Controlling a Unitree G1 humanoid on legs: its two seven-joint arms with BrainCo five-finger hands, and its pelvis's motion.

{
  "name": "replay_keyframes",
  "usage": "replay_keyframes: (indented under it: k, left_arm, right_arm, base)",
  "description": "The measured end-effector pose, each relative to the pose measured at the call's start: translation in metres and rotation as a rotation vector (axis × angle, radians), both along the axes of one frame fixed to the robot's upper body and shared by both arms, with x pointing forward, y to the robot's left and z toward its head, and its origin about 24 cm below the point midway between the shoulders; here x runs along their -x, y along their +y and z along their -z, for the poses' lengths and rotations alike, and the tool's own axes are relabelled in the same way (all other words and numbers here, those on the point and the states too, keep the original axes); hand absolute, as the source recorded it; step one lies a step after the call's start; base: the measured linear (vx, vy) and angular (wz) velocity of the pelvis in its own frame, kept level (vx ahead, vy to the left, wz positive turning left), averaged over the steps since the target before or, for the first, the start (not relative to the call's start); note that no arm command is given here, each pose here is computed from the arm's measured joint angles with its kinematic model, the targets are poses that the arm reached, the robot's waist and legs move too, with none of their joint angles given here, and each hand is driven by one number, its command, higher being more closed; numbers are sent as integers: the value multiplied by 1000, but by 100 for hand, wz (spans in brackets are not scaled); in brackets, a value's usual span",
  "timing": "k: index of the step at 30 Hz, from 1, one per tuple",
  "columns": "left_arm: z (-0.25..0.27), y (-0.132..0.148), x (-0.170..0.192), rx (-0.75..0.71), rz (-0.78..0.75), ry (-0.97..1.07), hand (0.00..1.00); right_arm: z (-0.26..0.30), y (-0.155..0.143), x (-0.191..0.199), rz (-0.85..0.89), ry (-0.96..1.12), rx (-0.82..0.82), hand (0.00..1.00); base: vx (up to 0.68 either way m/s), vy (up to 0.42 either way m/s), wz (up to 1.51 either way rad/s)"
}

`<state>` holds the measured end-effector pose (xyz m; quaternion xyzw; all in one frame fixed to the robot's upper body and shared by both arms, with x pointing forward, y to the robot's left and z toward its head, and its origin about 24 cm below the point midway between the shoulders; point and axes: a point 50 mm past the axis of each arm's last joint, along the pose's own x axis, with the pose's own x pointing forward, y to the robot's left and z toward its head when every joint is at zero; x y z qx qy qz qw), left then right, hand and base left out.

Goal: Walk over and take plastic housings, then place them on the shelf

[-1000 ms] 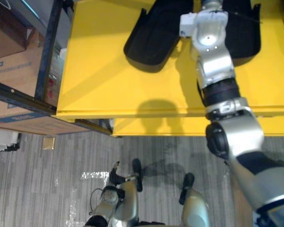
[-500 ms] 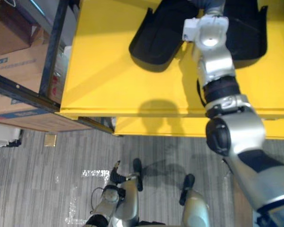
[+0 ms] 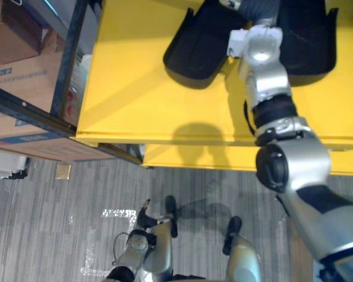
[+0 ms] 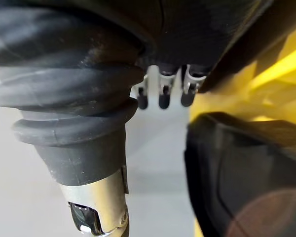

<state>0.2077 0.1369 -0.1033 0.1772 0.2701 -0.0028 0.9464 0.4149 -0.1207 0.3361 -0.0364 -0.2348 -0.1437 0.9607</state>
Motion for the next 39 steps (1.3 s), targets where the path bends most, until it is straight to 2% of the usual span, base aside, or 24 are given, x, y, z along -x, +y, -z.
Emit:
replay_keyframes:
  k: [13, 26, 39]
  left_arm:
    - [-2, -1, -1, 6, 8, -8, 0]
    - [-2, -2, -2, 9, 12, -7, 0]
    - [-1, -1, -1, 35, -20, -6, 0]
  right_arm:
    - [9, -10, -5, 4, 64, -17, 0]
    - [10, -8, -6, -46, 75, -28, 0]
    - [3, -24, -5, 25, 61, 86, 0]
  base:
    - [-3, 3, 2]
    - [0, 3, 1]
    - [5, 1, 6]
